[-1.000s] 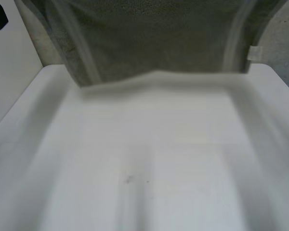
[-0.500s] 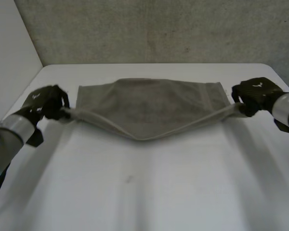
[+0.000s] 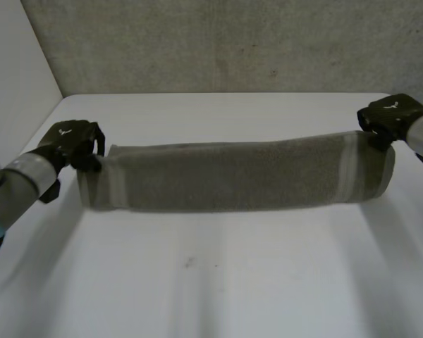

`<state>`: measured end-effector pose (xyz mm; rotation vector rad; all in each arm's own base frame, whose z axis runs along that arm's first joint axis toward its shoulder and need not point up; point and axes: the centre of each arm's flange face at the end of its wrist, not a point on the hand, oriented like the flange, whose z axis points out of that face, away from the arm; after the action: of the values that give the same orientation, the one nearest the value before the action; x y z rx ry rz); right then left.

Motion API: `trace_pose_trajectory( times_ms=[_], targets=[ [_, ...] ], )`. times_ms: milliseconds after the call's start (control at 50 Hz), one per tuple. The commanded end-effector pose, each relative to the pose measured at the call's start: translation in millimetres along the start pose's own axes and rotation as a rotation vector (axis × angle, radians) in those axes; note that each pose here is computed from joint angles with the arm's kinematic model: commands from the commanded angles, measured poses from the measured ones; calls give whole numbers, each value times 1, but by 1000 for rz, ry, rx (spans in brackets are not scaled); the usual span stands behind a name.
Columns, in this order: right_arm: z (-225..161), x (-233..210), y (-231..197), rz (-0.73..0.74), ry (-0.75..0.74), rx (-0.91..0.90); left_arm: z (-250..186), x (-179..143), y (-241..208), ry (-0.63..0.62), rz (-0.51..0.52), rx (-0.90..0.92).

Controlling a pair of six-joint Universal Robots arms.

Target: Fold the towel.

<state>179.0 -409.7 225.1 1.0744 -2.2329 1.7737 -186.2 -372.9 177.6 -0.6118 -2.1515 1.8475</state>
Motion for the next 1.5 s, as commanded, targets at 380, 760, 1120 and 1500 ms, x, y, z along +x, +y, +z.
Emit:
trace_pose_trajectory(
  times_ms=[380,760,1120,1500],
  targets=[
    [84,-33,16,-32,117,16,88,6,26,-10,22,38],
    [1,-36,42,80,20,-46,-24,36,13,3,-30,-95],
    [25,-44,87,100,-2,-52,-39,48,9,15,-15,-58],
    [21,13,79,31,231,-83,-40,47,11,13,-18,-64]
  ],
)
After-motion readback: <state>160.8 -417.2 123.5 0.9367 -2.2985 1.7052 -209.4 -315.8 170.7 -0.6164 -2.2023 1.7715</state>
